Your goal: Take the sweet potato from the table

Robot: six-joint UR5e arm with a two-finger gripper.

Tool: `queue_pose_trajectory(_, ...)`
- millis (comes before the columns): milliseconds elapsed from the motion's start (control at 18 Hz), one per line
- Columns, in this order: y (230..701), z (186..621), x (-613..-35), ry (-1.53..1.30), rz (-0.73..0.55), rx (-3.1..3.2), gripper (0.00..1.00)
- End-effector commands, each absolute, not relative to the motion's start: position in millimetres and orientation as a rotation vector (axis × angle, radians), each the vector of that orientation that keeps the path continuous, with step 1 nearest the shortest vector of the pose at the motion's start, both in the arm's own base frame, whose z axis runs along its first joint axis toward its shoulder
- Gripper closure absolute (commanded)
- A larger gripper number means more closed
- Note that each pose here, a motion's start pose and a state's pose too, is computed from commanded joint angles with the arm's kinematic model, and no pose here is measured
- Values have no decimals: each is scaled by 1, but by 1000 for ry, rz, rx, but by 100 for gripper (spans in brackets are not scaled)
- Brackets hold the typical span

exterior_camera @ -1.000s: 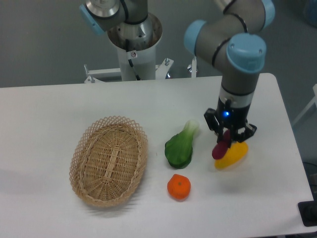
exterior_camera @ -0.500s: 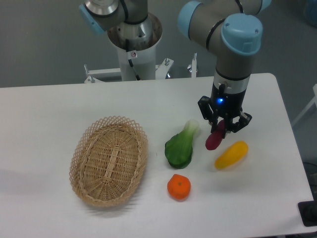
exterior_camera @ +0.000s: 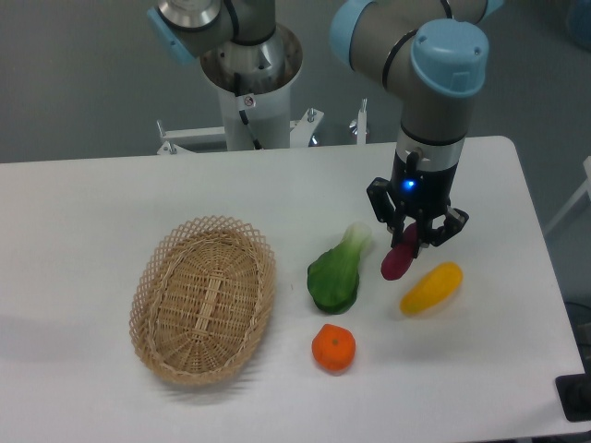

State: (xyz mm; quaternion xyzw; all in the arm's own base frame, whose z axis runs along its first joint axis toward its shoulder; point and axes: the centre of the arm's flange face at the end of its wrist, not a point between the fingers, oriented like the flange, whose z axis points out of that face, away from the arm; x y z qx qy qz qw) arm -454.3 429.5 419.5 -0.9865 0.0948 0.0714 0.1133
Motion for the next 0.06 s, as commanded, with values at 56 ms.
queue_pose_trajectory(56,430,420,-454,278,211,-2893,67)
